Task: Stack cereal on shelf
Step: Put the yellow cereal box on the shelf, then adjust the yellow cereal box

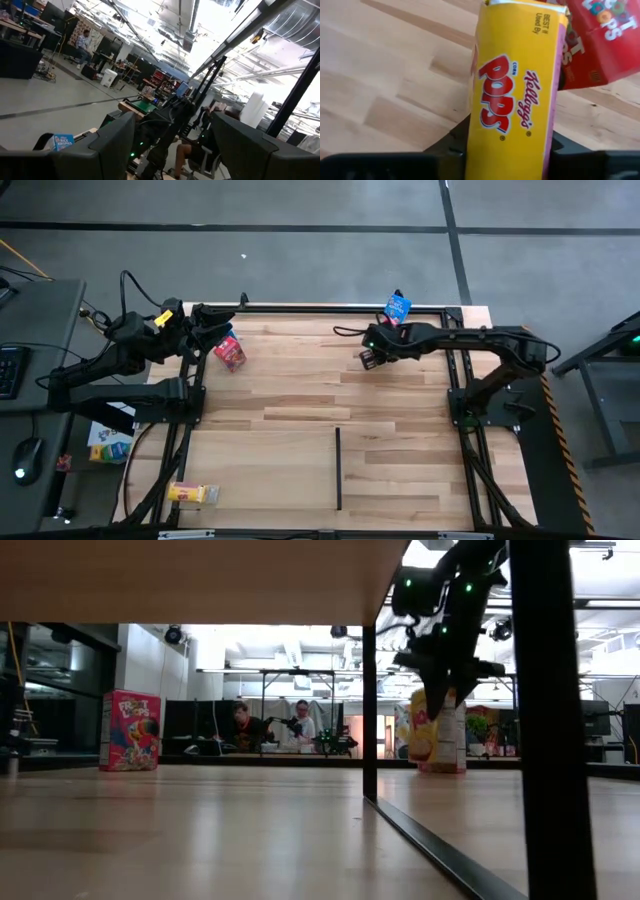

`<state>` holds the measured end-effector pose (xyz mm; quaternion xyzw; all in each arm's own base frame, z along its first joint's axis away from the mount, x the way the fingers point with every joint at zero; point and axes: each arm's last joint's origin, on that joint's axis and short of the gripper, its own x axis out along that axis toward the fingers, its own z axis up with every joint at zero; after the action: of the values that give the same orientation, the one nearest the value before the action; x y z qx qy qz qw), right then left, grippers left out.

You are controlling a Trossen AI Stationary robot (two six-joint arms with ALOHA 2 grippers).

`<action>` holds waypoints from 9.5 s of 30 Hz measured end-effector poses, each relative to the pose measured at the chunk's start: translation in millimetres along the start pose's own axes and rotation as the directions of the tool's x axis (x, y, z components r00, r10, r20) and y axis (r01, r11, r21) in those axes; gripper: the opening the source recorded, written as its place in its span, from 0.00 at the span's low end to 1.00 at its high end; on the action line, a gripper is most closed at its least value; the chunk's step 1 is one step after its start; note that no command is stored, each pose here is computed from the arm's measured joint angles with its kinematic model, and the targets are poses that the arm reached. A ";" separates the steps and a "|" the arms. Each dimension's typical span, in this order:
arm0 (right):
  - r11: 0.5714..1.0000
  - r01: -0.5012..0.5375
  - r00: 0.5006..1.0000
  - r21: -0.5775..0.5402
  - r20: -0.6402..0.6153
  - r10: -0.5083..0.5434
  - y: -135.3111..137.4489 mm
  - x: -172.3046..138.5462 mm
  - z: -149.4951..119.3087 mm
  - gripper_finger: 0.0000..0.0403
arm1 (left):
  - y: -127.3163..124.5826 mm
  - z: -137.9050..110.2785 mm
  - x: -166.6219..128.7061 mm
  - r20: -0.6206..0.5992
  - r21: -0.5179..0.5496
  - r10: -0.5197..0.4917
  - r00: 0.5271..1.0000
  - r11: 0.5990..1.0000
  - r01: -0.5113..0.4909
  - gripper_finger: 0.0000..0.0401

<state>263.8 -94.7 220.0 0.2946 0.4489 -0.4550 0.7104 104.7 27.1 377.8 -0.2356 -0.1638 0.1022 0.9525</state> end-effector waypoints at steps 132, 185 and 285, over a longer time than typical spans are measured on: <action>0.371 -0.474 0.792 -0.798 -0.202 0.576 206.2 -216.8 -107.7 0.28 | -4.8 7.1 1.2 0.069 -0.018 -0.064 0.995 0.998 0.066 0.64; 0.417 -0.537 0.796 -0.733 -0.277 0.538 209.6 -221.9 -113.1 0.65 | -4.8 7.1 1.2 0.070 -0.035 -0.066 0.995 0.997 0.068 0.64; 0.639 -0.292 0.875 -0.712 0.071 0.479 161.3 -255.7 -57.3 0.65 | -261.8 -93.6 -32.2 -0.973 0.095 0.177 -0.150 0.893 0.440 0.62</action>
<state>342.8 116.8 428.9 0.0422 0.4150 -0.1283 0.8997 139.3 -247.7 417.4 -0.0095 0.6097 -0.1812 0.7716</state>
